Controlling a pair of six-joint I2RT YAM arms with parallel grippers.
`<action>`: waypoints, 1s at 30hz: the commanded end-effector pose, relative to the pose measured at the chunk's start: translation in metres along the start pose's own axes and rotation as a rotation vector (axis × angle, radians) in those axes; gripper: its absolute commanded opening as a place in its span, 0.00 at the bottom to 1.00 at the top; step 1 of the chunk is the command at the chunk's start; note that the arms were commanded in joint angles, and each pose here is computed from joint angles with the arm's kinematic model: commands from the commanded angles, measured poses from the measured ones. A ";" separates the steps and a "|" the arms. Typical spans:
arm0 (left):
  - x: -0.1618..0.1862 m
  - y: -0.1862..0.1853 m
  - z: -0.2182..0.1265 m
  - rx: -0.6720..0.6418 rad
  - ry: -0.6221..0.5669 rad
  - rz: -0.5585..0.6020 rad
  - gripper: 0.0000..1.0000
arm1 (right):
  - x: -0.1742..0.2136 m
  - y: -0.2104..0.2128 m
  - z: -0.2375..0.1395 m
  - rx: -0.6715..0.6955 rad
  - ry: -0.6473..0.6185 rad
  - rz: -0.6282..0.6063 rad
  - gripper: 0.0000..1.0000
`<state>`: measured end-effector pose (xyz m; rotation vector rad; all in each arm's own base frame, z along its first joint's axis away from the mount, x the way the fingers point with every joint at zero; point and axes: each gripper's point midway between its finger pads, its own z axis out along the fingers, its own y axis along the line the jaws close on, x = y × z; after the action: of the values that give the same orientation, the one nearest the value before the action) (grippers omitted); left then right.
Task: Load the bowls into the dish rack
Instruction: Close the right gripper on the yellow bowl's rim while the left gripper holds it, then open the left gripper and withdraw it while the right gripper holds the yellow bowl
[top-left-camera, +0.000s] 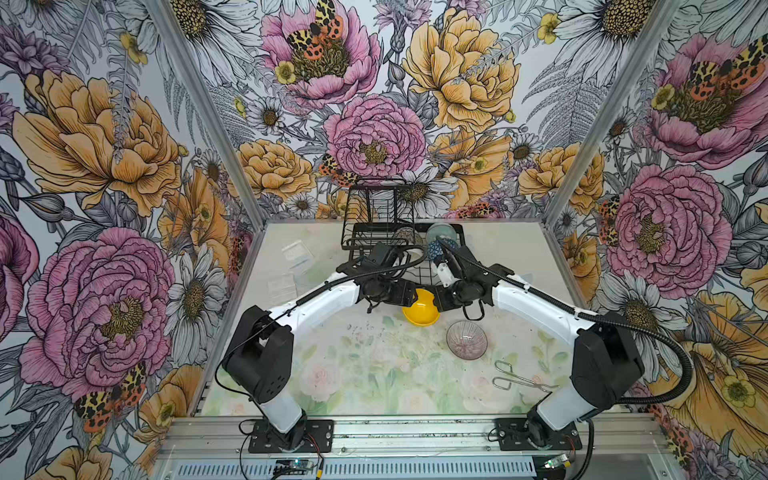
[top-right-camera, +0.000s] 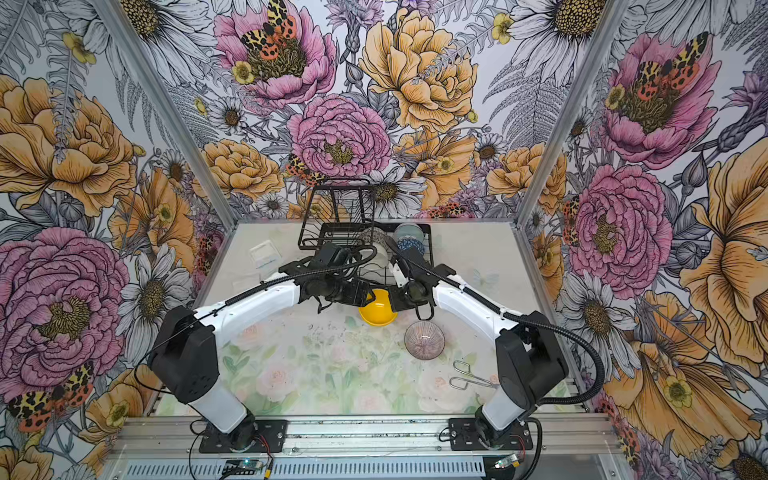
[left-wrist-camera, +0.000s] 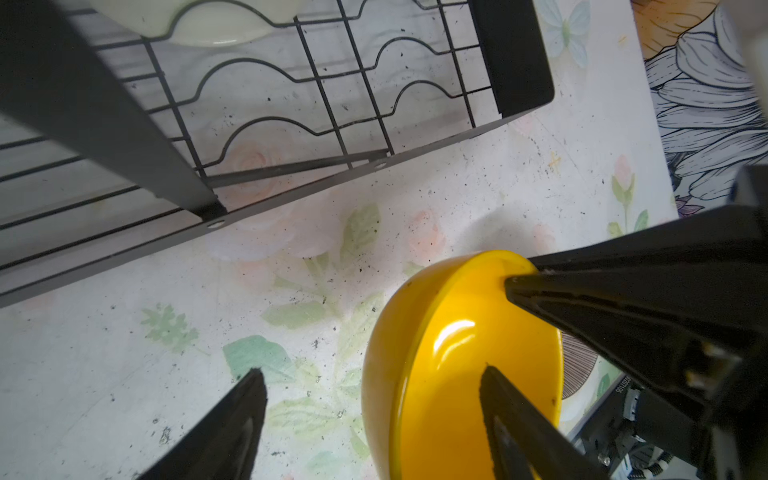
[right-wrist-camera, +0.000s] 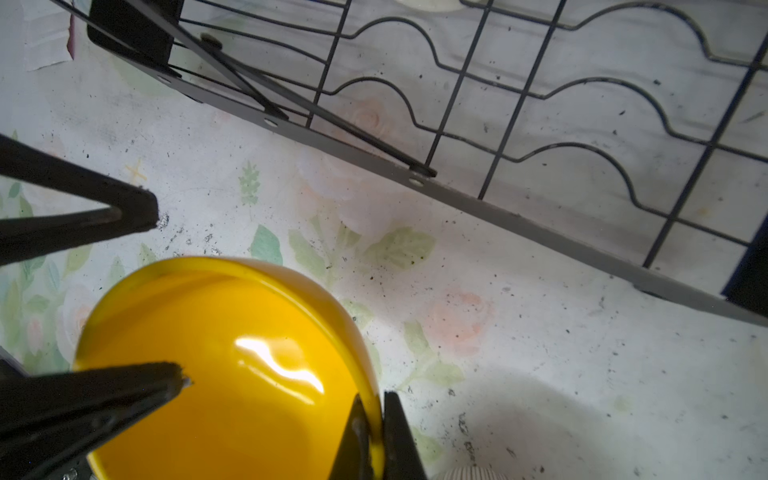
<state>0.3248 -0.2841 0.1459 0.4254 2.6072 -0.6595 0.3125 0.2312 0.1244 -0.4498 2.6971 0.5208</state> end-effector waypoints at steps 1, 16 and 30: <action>-0.024 -0.009 -0.026 0.019 -0.103 0.053 0.94 | -0.012 0.003 -0.014 -0.004 -0.061 -0.030 0.00; -0.033 0.006 -0.087 -0.039 -0.238 0.082 0.99 | -0.018 -0.006 -0.030 0.050 -0.109 -0.076 0.00; -0.023 0.123 -0.155 -0.264 -0.393 -0.228 0.99 | -0.090 -0.047 -0.093 0.420 -0.462 -0.215 0.00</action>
<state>0.3430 -0.1320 0.2372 0.0329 2.3337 -0.4545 0.3539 0.1813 0.1737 -0.4941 2.4222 0.0718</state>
